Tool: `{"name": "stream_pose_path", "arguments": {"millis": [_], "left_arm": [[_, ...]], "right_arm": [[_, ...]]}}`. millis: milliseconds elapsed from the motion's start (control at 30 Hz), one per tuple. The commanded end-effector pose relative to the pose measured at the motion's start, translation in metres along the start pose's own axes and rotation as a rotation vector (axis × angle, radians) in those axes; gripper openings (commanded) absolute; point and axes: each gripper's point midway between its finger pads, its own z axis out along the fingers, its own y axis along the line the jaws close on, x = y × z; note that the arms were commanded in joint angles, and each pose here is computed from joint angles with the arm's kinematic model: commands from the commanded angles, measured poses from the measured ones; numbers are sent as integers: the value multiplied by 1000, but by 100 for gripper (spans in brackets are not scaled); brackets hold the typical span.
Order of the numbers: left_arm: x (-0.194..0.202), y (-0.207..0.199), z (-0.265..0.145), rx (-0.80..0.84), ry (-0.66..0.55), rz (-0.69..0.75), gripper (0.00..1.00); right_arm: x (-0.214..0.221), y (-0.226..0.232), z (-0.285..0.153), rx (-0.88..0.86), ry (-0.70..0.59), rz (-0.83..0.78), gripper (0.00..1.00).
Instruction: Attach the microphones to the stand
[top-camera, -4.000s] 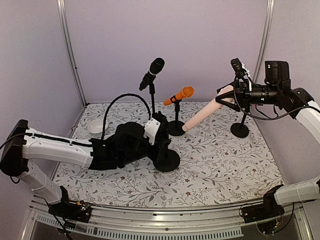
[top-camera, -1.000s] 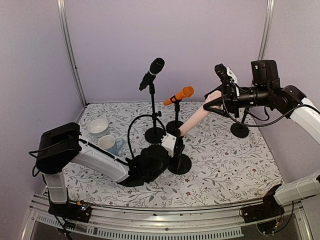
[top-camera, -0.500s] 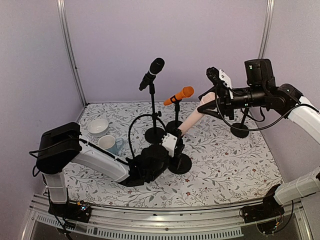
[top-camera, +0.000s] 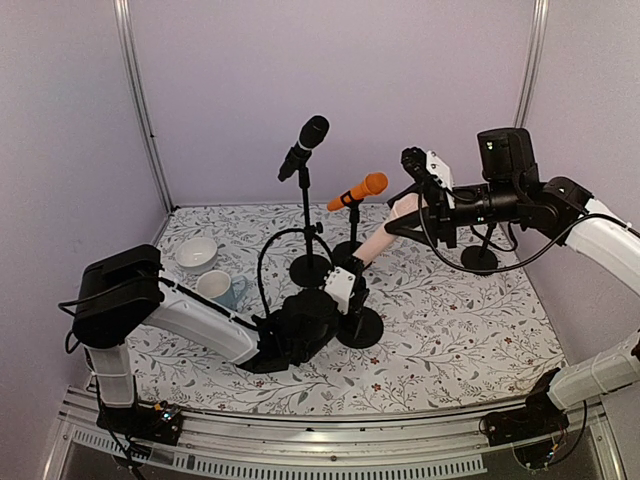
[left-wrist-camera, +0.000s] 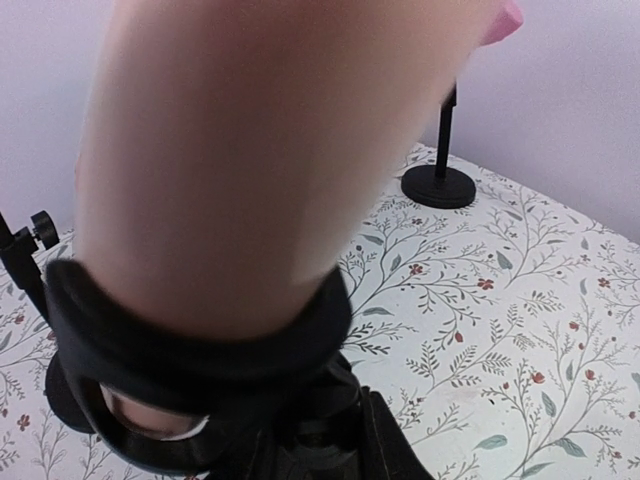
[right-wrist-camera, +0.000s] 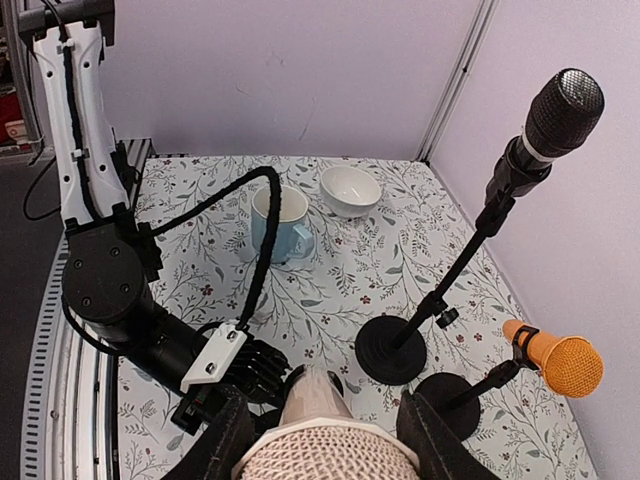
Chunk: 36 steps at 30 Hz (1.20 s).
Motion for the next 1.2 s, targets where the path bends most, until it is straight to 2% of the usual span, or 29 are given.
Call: {"name": "stream_pose_path", "arguments": {"millis": [0,667,1167], "left_arm": [[-32,-24,-8,69,-102,7,0],[-36,-26,-13,88,-124,21,0],[-42,-25,-14,76,-135,33,0]], "right_arm": [[93,21,29,-80,271,139,0],[134,25,56,-126,374,230,0],[193,44,63,-155,506,293,0]]}}
